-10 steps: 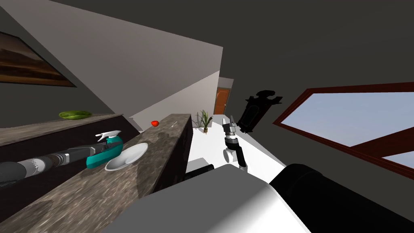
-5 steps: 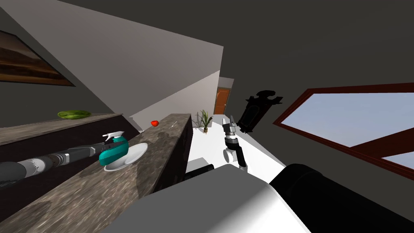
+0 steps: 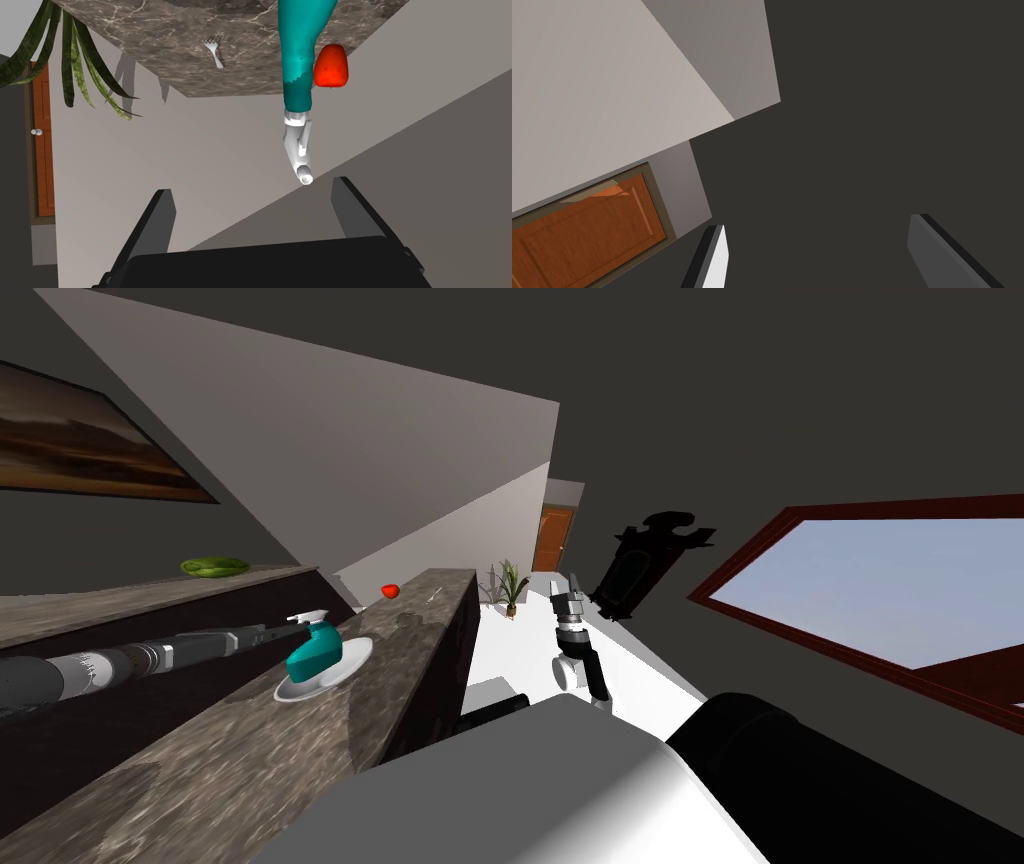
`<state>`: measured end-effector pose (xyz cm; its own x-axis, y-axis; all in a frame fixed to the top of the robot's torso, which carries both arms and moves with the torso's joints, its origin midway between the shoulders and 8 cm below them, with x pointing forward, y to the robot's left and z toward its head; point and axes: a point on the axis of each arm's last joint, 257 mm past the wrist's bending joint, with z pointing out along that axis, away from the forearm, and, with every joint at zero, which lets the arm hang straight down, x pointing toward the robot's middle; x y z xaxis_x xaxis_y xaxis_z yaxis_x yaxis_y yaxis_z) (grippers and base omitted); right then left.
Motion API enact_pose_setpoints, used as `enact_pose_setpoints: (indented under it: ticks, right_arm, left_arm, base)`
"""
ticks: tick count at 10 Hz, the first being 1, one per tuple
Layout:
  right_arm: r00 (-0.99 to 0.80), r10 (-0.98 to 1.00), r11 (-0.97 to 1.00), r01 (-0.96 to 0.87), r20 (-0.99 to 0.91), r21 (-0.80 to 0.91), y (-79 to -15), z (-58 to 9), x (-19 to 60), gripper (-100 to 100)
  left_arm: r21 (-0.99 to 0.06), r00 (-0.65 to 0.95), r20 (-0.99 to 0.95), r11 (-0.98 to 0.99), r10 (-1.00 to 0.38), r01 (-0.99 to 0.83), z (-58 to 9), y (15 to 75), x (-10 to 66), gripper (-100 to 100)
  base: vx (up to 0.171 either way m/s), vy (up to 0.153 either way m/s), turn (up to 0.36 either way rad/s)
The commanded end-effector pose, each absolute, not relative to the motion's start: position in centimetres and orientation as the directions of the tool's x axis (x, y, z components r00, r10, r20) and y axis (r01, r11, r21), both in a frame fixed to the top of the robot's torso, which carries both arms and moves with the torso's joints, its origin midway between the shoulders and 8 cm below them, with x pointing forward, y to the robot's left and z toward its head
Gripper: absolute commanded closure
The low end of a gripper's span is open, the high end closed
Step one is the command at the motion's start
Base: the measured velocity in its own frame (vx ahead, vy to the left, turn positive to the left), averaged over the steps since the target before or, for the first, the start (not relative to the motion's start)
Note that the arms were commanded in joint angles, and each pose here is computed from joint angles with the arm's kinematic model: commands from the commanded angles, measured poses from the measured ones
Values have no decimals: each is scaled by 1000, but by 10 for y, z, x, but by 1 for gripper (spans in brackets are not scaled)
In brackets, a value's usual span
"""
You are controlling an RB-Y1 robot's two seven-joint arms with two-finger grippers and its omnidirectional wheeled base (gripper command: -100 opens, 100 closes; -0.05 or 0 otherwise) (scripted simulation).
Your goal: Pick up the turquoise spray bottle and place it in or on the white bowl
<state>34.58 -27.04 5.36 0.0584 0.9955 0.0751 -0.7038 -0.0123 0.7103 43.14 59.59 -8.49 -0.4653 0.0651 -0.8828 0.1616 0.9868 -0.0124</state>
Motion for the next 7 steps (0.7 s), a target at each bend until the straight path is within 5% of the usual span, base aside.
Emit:
enact_pose_setpoints:
  ticks: [1,2,7]
  right_arm:
    - [58,995,-12,-704,75,710,-270,54,346,0]
    - [58,995,-12,-704,75,710,-270,54,346,0]
    - [58,995,-12,-704,75,710,-270,54,346,0]
  left_arm:
    - [-12,-465,-883,987,65,162,-85,596,431,-100]
    - [-14,-465,-883,987,63,161,-84,595,432,0]
    - [-14,-465,-883,987,63,161,-84,595,432,0]
  base:
    - [8,-8,12]
    - [0,0,0]
    - [0,0,0]
